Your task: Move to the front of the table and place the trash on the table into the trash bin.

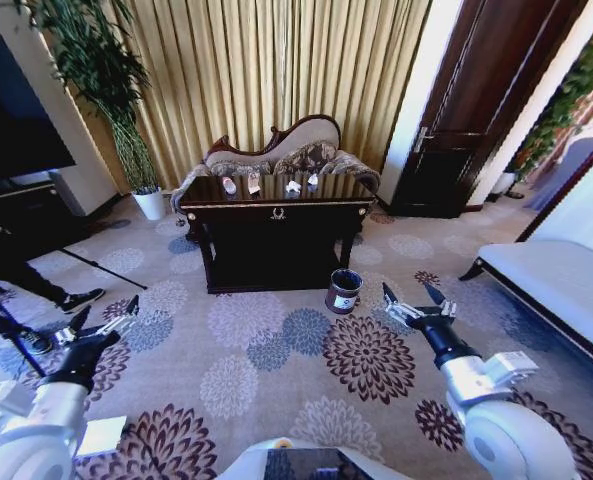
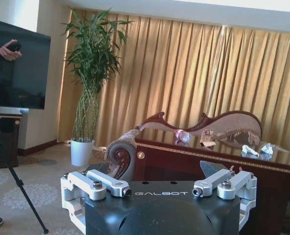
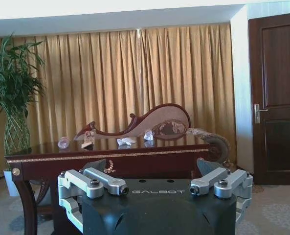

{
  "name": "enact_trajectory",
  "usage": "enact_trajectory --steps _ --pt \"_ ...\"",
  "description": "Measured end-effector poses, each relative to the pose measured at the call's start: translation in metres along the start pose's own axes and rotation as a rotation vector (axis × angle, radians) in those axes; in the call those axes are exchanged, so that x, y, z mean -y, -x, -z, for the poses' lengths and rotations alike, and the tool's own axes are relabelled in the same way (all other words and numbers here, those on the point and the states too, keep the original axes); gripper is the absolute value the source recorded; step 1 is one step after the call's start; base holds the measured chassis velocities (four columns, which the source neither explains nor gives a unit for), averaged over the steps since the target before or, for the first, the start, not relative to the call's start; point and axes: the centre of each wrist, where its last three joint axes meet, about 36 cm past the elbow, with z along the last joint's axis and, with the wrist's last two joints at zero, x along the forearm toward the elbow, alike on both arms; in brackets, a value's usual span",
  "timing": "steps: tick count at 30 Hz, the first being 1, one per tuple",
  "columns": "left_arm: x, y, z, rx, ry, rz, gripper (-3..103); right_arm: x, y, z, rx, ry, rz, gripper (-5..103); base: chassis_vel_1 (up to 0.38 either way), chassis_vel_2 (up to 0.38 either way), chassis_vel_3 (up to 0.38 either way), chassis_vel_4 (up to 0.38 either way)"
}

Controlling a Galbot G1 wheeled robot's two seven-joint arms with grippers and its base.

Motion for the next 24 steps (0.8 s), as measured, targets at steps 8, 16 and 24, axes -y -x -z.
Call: enact_trajectory --steps 8,16,24 --pt "0.001 0.015 0.015 0.071 0.077 -0.020 100 0.006 0.003 0.006 0.050 -0.063 -0.010 100 0.000 0.000 0.000 0.000" --pt "-0.076 0.061 -0.039 0.102 0.171 0.014 100 0.063 0.025 -0.048 0.028 -0.163 -0.127 100 0.000 0.000 0.000 0.000" --pt "-0.135 0.062 -0.093 0.085 0.218 0.083 100 0.106 0.025 -0.092 0.007 -0.195 -0.194 100 0.000 0.000 0.000 0.000"
